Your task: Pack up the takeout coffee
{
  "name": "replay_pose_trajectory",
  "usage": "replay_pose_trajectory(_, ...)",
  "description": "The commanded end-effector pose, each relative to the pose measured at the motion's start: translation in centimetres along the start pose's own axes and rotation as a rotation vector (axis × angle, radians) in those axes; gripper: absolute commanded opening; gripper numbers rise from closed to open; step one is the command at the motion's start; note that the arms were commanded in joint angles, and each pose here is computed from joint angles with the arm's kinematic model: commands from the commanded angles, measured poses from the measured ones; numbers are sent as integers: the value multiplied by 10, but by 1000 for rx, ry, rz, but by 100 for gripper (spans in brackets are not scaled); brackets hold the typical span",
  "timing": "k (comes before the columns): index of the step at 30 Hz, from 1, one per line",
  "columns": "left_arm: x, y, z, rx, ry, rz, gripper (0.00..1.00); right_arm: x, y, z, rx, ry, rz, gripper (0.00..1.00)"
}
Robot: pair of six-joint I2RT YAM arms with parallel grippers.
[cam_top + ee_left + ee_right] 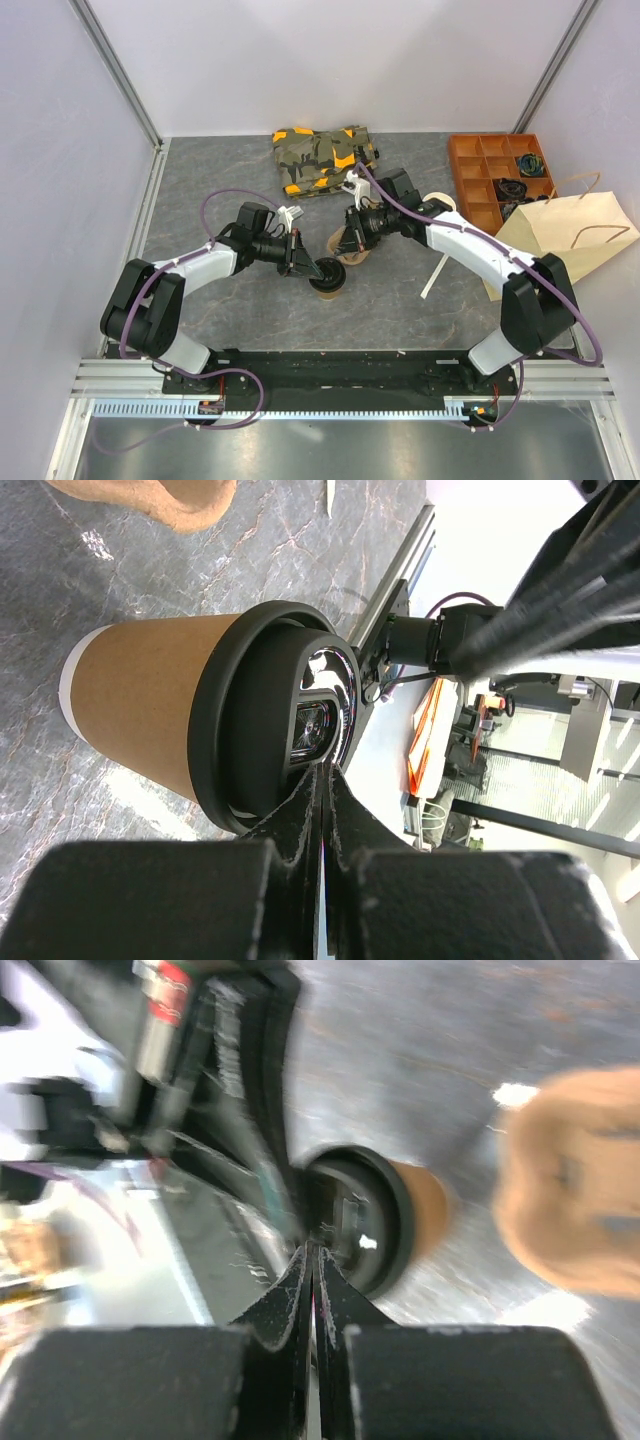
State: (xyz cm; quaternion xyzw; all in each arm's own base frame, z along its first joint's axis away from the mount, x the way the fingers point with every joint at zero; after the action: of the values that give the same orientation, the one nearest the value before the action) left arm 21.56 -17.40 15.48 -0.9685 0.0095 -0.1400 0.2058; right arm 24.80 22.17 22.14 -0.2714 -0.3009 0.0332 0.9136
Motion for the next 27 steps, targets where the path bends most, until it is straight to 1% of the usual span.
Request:
replay_pose_trajectory(1,-3,4,27,190,8,-34,2,-1,-17,7,-270,-195,34,7)
replay_pose_trajectory(4,-3,5,27,192,9,-33,2,-4,-14,11,-337,-240,47,7)
replay_pose_trajectory(6,-3,5,27,192,10,-31,2,-8,-10,10,-349,-249,65,8)
replay_pose_trajectory(9,-3,5,28,199,10,-28,2,-13,-2,8,-342,-242,106,10)
replay_pose_trajectory(12,-3,5,28,205,13,-30,2,-10,0,15,-341,-275,95,14)
replay_pose_trajectory(21,-3,6,28,209,18,-28,2,-17,-2,20,-341,-277,124,16)
replay_pose_trajectory(27,-3,5,28,213,23,-30,2,-7,-1,28,-296,-280,94,17)
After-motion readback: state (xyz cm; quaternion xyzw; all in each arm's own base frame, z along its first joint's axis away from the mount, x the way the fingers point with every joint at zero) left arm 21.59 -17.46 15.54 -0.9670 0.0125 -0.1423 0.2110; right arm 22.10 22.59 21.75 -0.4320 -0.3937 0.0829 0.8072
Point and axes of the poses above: each gripper's point midway between its finger pads, its own y axis out along the fingers, its own z axis along the line the jaws close on, x = y × z, the point moved 10 cm from there along -y, back along the fingers, and after that the axes turned 2 degrees about y, right-handed, at the moved point
